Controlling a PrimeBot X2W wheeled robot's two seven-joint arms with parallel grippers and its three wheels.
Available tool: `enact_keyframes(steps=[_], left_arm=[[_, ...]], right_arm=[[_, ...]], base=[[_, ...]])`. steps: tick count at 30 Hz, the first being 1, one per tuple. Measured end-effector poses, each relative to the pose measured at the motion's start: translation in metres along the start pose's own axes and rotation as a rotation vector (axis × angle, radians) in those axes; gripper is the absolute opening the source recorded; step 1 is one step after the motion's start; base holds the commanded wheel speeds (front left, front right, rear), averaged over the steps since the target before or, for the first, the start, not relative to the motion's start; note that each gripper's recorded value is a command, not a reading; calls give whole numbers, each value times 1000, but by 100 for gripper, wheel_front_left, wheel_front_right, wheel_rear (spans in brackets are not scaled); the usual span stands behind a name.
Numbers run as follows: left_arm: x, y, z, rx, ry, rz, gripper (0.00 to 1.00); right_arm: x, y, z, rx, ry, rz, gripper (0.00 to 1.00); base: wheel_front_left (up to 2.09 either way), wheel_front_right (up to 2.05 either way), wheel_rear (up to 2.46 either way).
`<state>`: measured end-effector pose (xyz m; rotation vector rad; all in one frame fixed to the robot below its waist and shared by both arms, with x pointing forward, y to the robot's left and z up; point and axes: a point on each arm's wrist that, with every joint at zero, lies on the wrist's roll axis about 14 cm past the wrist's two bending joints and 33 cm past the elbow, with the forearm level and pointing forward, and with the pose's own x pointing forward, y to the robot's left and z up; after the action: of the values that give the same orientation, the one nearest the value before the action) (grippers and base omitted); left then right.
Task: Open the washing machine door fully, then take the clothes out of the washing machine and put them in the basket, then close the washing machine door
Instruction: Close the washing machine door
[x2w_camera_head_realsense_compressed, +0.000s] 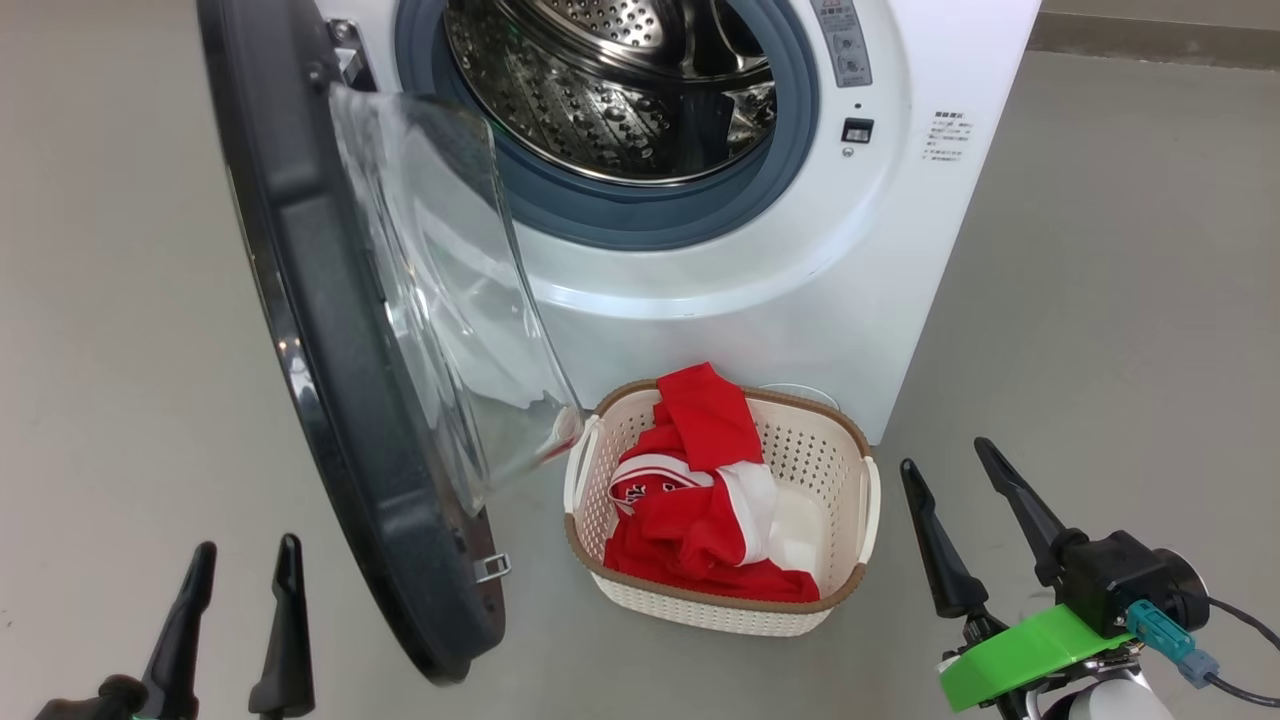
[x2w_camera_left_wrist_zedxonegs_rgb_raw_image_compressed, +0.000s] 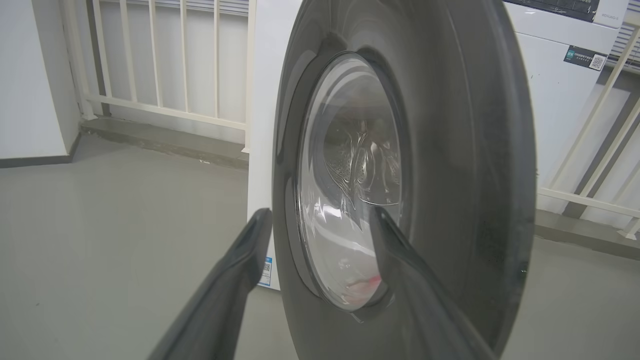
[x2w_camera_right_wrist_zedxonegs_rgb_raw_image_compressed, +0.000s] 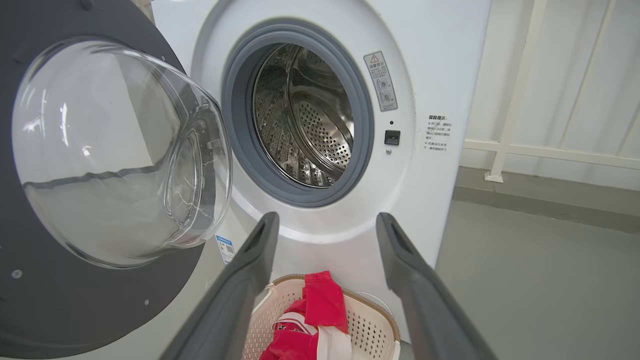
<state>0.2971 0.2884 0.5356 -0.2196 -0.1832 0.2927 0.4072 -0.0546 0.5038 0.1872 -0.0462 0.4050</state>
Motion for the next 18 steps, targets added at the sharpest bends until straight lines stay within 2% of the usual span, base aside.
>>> enact_keyframes(steps=[18], left_arm=[[0, -1, -7, 32, 16, 3, 100]], right_arm=[[1, -1, -4, 4, 8, -2, 100]], base=[[0, 0, 0]])
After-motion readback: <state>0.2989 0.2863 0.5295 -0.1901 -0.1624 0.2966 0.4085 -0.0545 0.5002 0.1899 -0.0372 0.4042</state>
